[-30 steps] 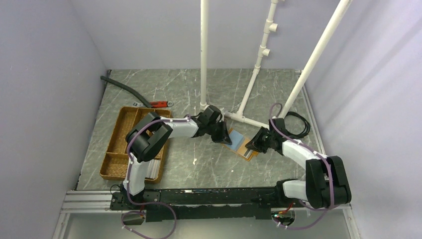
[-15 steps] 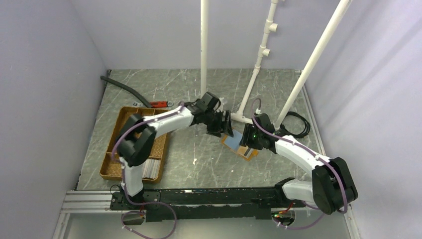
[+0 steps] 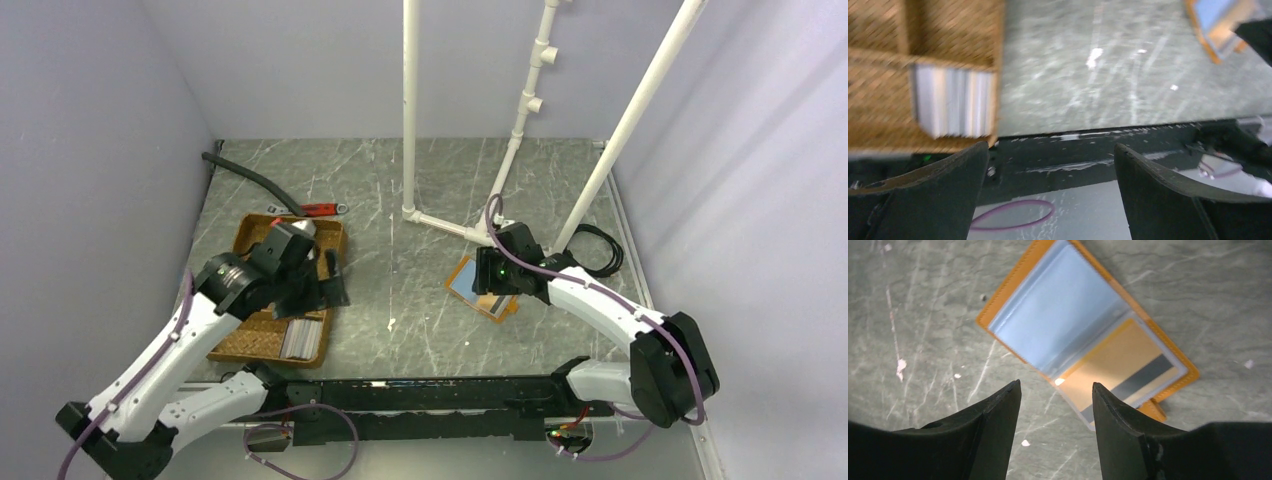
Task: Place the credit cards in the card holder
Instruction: Move the storage box to the center of the board.
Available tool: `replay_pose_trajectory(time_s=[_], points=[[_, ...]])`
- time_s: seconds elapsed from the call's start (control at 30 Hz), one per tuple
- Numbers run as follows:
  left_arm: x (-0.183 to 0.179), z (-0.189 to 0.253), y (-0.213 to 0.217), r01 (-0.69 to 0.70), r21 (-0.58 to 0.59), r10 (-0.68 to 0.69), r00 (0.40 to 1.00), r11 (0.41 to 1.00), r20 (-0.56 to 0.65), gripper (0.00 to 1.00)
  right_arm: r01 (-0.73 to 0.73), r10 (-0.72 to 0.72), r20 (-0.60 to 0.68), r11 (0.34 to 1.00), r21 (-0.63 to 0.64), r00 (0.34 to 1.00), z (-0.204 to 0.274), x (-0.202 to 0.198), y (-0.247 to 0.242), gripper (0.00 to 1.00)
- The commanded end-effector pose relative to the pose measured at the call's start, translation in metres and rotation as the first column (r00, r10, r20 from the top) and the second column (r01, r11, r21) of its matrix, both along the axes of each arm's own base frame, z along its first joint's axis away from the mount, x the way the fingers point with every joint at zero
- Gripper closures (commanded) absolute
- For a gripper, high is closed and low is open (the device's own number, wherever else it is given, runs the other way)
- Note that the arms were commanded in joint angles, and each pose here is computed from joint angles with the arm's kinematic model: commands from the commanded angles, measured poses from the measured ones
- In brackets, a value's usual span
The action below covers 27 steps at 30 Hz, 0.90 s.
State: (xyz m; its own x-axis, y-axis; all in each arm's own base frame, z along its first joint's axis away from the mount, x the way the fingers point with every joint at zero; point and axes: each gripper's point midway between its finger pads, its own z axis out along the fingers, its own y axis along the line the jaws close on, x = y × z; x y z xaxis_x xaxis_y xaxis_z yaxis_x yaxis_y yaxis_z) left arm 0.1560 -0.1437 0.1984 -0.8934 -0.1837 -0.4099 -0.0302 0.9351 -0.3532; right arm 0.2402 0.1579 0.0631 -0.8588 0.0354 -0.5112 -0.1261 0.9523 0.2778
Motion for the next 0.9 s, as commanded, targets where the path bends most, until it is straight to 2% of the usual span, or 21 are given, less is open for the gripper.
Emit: replay_pose_trajectory(time_s=[0.0, 0.1, 0.17, 0.2, 0.27, 0.37, 0.5, 0.6, 0.7, 0.77, 0.87], points=[[-0.030, -0.030, 0.058, -0.245, 0.170, 0.265, 0.958, 0.955, -0.113, 0.01, -0.120, 0.115, 0.071, 0.990, 0.077, 0.991, 0.025, 0.009, 0.035, 0.43], [-0.029, -0.045, 0.062, -0.293, 0.173, 0.320, 0.935, 0.940, -0.151, 0.01, -0.150, 0.143, 0.084, 0.986, 0.078, 0.986, 0.030, 0.008, 0.041, 0.42], [-0.026, -0.057, 0.080, -0.347, 0.257, 0.393, 0.906, 0.902, -0.158, 0.00, -0.163, 0.155, 0.098, 0.984, 0.075, 0.983, 0.034, 0.007, 0.042, 0.42], [-0.021, -0.060, 0.083, -0.349, 0.264, 0.396, 0.905, 0.899, -0.154, 0.01, -0.165, 0.156, 0.104, 0.983, 0.077, 0.982, 0.035, 0.006, 0.042, 0.42], [-0.005, -0.061, 0.076, -0.336, 0.202, 0.371, 0.913, 0.920, -0.168, 0.01, -0.169, 0.159, 0.118, 0.982, 0.083, 0.980, 0.038, 0.003, 0.041, 0.42], [0.014, -0.072, 0.077, -0.359, 0.153, 0.385, 0.898, 0.921, -0.210, 0.01, -0.173, 0.161, 0.130, 0.981, 0.088, 0.978, 0.040, 0.000, 0.039, 0.42], [0.029, -0.096, 0.084, -0.432, 0.104, 0.440, 0.834, 0.896, -0.333, 0.01, -0.179, 0.163, 0.151, 0.979, 0.097, 0.975, 0.044, -0.003, 0.038, 0.42], [0.040, -0.101, 0.098, -0.493, 0.141, 0.512, 0.805, 0.858, -0.301, 0.01, -0.188, 0.170, 0.159, 0.976, 0.110, 0.973, 0.046, -0.004, 0.040, 0.41], [0.052, -0.107, 0.101, -0.547, 0.104, 0.555, 0.800, 0.831, -0.227, 0.01, -0.225, 0.200, 0.153, 0.959, 0.169, 0.968, 0.047, -0.006, 0.055, 0.41], [0.055, -0.112, 0.095, -0.553, 0.065, 0.552, 0.802, 0.831, -0.227, 0.01, -0.243, 0.219, 0.144, 0.952, 0.184, 0.965, 0.046, -0.007, 0.064, 0.41], [0.054, -0.124, 0.098, -0.576, 0.084, 0.577, 0.781, 0.813, -0.239, 0.03, -0.253, 0.229, 0.147, 0.952, 0.170, 0.962, 0.047, -0.005, 0.070, 0.41]])
